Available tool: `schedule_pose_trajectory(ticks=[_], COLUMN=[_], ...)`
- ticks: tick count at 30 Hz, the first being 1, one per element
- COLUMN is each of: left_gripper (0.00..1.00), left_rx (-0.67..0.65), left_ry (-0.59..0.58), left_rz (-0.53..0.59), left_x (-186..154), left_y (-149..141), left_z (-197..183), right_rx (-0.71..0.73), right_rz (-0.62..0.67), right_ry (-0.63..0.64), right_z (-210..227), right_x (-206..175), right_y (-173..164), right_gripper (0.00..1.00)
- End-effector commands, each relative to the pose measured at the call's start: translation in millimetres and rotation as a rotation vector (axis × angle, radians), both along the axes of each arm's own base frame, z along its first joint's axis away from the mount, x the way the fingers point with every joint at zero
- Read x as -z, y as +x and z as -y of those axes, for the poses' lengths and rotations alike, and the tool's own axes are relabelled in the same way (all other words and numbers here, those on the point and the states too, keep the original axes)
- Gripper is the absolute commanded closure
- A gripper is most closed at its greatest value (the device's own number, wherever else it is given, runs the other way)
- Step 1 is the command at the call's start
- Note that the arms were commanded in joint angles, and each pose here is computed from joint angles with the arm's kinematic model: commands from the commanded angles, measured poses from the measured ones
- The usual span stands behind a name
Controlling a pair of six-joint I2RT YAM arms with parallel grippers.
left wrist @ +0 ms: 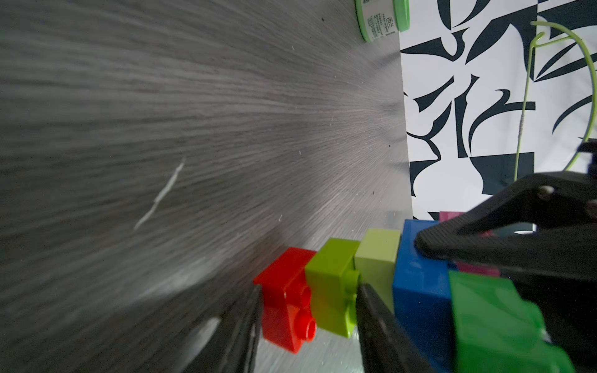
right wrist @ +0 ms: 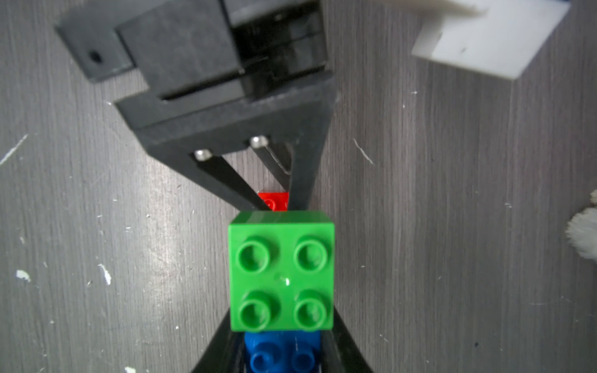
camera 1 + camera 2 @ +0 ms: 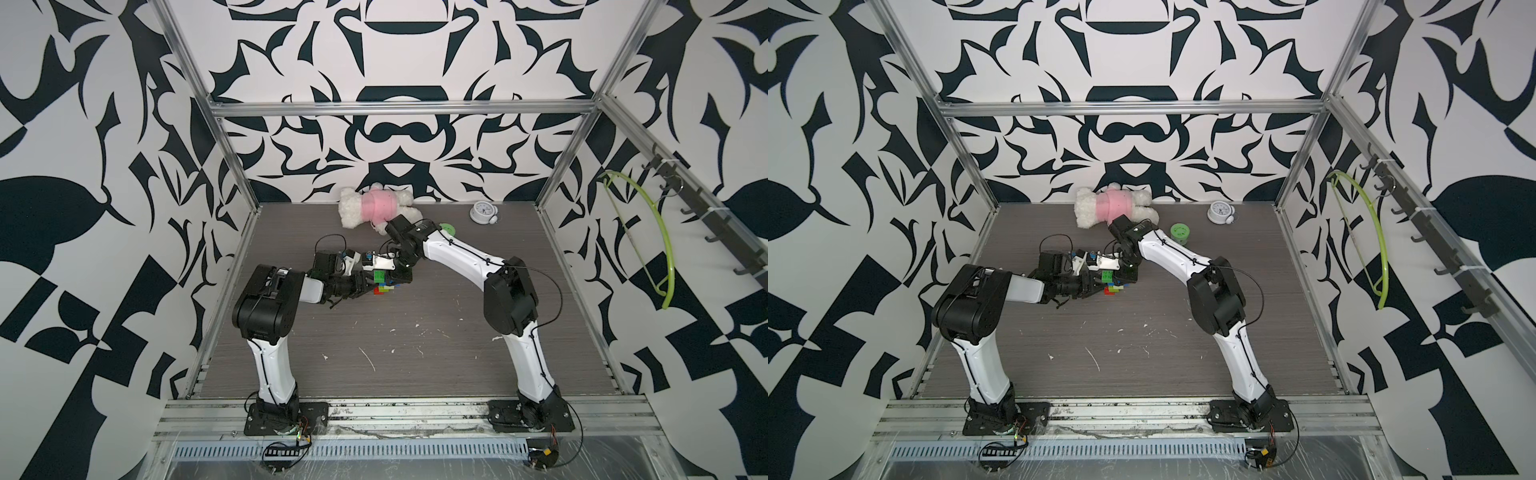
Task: Assemble the letter y with lego
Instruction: Assemble the lego brick with the lego brick.
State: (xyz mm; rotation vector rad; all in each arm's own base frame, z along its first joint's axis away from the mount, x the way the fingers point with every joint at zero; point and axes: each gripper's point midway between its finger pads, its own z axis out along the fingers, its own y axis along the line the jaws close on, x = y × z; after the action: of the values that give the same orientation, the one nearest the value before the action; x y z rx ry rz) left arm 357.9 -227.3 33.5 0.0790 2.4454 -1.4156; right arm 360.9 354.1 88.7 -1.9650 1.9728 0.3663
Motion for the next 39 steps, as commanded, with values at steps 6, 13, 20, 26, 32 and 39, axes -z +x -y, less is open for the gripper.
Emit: schedule_pose_trajectory(ticks=[6, 13, 20, 26, 32, 39], left_gripper=[0.49, 0.49, 0.49, 0.49, 0.49, 0.49], left_rx=[-0.089, -0.088, -0.088, -0.090, -0.089, -0.089], left_ry=[0.243, 0.243, 0.243, 0.242, 0.243, 0.243], left_rz=[-0.320, -0.317, -0.320, -0.318, -0.321, -0.320], left_x=[88.8, 88.5, 88.8, 88.1, 89.0, 88.8], left_y=[-51.1, -50.7, -51.2, -50.6, -51.1, -50.9], left_z=[-34.7, -34.4, -34.3, -34.6, -34.7, -34.6], right_rx=[-0.007, 0.010, -0.002, -0.016, -0.016, -0.002], right_rz=[-0.145, -0.119, -0.083, -0.082, -0.066, -0.034], right_ry=[-0.062, -0.132, -0.177, -0.206, -0.221, -0.173], right_z=[10.2, 21.0, 23.1, 25.3, 26.9, 18.1], right_x=[21.6, 38.3, 44.9, 53.5, 53.1, 35.5], right_y=[-21.0, -16.2, -15.8, -17.5, -13.9, -6.9], right_gripper=[0.81, 0.85, 0.88, 0.88, 0.88, 0.80])
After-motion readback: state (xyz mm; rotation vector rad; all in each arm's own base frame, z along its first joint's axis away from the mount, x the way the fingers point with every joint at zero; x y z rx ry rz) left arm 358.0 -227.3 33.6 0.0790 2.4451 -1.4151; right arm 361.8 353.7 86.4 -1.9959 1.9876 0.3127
